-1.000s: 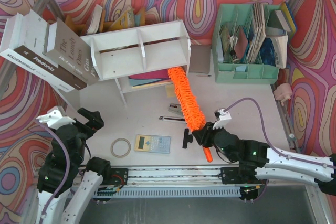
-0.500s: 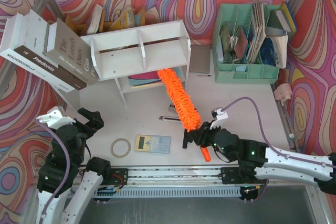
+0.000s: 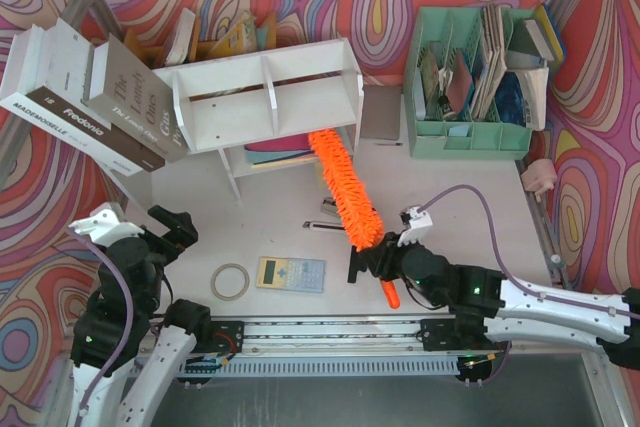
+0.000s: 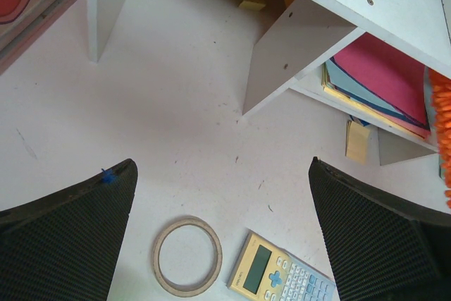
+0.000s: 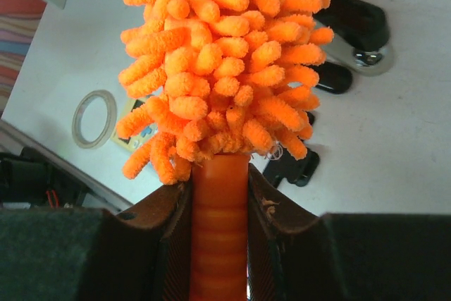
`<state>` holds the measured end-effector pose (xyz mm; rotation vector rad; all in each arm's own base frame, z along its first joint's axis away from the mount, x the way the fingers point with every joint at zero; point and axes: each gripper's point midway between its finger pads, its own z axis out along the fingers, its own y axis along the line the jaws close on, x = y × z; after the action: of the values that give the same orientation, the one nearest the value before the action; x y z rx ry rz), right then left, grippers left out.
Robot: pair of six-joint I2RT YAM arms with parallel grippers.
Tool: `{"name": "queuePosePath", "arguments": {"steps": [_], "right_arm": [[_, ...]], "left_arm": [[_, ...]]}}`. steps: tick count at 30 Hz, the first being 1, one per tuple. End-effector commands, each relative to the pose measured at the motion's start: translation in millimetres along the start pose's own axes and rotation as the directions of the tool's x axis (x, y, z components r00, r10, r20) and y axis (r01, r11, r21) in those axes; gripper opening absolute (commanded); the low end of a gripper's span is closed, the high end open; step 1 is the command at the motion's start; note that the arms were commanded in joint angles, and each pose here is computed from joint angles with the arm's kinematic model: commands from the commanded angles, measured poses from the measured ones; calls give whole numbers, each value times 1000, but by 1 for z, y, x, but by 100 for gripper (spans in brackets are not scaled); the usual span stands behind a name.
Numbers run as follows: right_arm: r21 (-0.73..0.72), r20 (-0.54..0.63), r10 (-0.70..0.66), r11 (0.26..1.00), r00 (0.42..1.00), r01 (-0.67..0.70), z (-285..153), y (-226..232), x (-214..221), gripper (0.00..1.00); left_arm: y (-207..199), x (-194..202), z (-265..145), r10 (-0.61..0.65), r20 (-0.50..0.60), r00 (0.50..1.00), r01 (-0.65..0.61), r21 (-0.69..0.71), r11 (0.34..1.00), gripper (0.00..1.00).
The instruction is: Dust the bookshelf with a duster
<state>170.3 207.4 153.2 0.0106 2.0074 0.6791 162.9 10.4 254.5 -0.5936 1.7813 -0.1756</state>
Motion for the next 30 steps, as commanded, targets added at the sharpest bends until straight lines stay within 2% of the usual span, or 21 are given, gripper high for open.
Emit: {"name": "queuePosePath", "arguments": {"steps": [1, 6, 14, 18, 23, 30], "right_arm": [[-200, 59, 24, 980, 998, -11, 2, 55, -27, 0], [-233, 52, 21, 973, 998, -8, 4, 63, -24, 0], [-70, 148, 172, 984, 974, -163, -13, 11, -41, 0], [-45, 165, 190, 982, 968, -185, -17, 2, -43, 0], [-64, 113, 140, 989, 984, -134, -6, 16, -32, 0], [-229, 51, 31, 973, 998, -18, 5, 64, -24, 0]], "left_arm": [[1, 6, 3, -1, -16, 1000, 1, -5, 1000, 98], [1, 6, 2, -1, -16, 1000, 1, -4, 1000, 98], [1, 6, 2, -2, -16, 1000, 2, -3, 1000, 99], [1, 6, 2, -1, -16, 1000, 1, -3, 1000, 98], [1, 6, 2, -2, -16, 1000, 2, -5, 1000, 98], [1, 6, 3, -3, -16, 1000, 3, -5, 1000, 98]]}}
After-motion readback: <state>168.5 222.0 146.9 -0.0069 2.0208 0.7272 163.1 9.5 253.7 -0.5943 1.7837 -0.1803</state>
